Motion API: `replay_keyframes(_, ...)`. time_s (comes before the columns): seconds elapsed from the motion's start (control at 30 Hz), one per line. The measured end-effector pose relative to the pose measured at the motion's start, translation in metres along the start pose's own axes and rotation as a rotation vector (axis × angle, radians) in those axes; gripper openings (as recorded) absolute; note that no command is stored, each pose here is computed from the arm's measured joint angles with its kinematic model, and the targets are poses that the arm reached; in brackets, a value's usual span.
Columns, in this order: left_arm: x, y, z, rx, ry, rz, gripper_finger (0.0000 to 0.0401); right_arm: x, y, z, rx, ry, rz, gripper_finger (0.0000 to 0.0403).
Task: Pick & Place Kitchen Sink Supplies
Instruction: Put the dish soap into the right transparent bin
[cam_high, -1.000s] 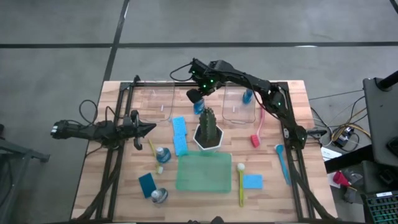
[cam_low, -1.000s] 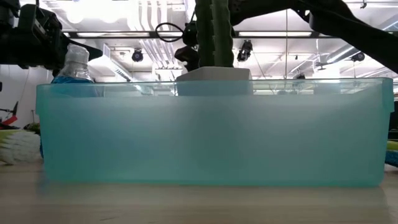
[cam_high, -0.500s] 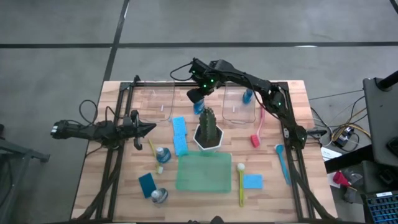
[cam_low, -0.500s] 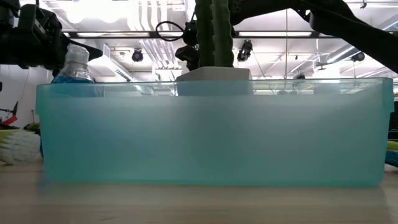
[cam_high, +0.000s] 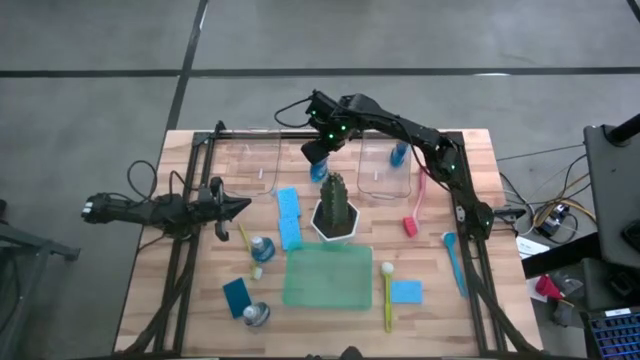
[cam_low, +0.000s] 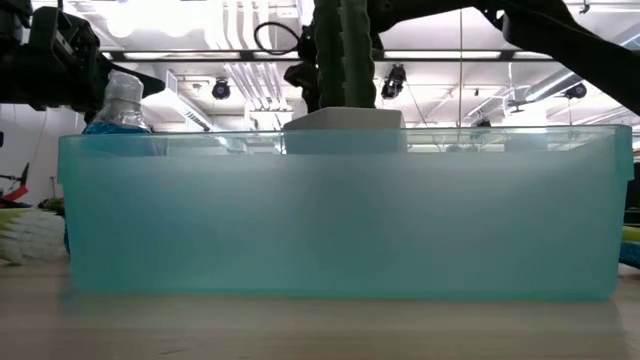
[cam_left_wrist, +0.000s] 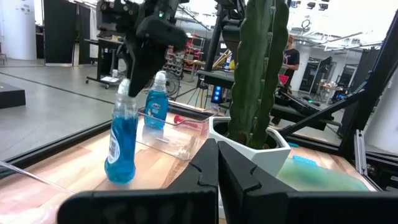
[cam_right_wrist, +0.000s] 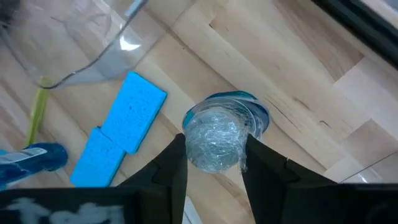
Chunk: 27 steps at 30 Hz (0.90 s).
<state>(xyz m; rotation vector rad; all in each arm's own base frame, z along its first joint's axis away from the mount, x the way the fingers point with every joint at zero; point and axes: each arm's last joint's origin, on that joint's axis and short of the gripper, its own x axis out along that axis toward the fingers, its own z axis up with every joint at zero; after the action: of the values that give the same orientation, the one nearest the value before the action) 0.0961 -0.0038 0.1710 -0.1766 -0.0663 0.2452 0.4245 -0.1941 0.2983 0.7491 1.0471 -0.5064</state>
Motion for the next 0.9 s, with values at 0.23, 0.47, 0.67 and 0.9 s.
replay_keyframes(0.23, 0.000, 0.000, 0.000, 0.000, 0.000, 0.000, 0.0000, -0.020, 0.003, -0.002, -0.006, -0.034, 0.016, 0.0119)
replay_keyframes(0.47, 0.000, 0.000, 0.000, 0.000, 0.000, 0.000, 0.0000, -0.059, 0.001, -0.005, -0.001, -0.116, 0.032, 0.0121)
replay_keyframes(0.67, 0.000, 0.000, 0.000, 0.000, 0.000, 0.000, 0.0000, -0.096, -0.003, -0.012, 0.006, -0.187, 0.020, 0.0119)
replay_keyframes(0.9, 0.000, 0.000, 0.000, 0.000, 0.000, 0.000, 0.0000, -0.137, -0.010, -0.034, 0.022, -0.189, -0.069, 0.0118)
